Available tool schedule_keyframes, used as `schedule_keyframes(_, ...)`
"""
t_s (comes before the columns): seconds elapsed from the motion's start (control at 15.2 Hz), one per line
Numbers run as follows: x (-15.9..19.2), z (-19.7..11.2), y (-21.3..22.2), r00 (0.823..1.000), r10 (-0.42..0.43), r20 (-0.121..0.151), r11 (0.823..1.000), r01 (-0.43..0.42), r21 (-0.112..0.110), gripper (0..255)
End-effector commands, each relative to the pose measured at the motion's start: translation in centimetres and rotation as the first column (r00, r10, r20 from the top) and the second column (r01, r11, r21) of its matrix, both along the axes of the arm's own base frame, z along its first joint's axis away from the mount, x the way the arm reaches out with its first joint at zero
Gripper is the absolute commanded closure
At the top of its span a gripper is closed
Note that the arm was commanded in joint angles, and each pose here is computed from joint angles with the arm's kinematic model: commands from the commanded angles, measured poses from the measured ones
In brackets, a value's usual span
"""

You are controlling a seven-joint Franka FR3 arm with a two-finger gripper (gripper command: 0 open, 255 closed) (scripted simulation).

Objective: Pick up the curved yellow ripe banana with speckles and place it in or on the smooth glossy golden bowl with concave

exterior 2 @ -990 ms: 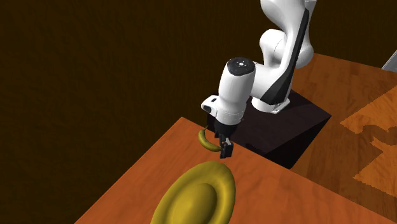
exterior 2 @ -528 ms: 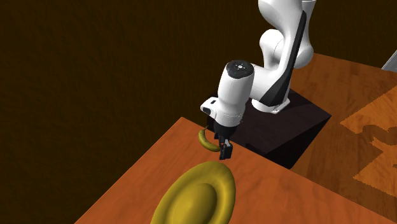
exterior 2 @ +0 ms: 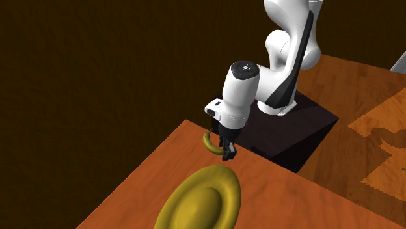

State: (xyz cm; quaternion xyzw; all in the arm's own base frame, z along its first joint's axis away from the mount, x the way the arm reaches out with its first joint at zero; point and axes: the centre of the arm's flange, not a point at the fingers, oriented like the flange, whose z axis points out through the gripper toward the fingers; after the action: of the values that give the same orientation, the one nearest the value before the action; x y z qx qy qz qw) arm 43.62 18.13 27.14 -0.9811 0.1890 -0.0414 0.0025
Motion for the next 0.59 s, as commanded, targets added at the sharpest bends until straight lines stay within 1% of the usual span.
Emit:
schedule_keyframes(0.0, -0.1, -0.3, 0.3, 1.000, 0.004, -0.003, 1.000, -0.004, 0.003, 255)
schedule_keyframes(0.13, -0.1, -0.2, 0.1, 1.000, 0.004, -0.003, 1.000, -0.004, 0.003, 255)
schedule_keyframes(0.53, -0.1, 3.0, 0.1, 1.000, 0.004, -0.003, 1.000, -0.004, 0.003, 255)
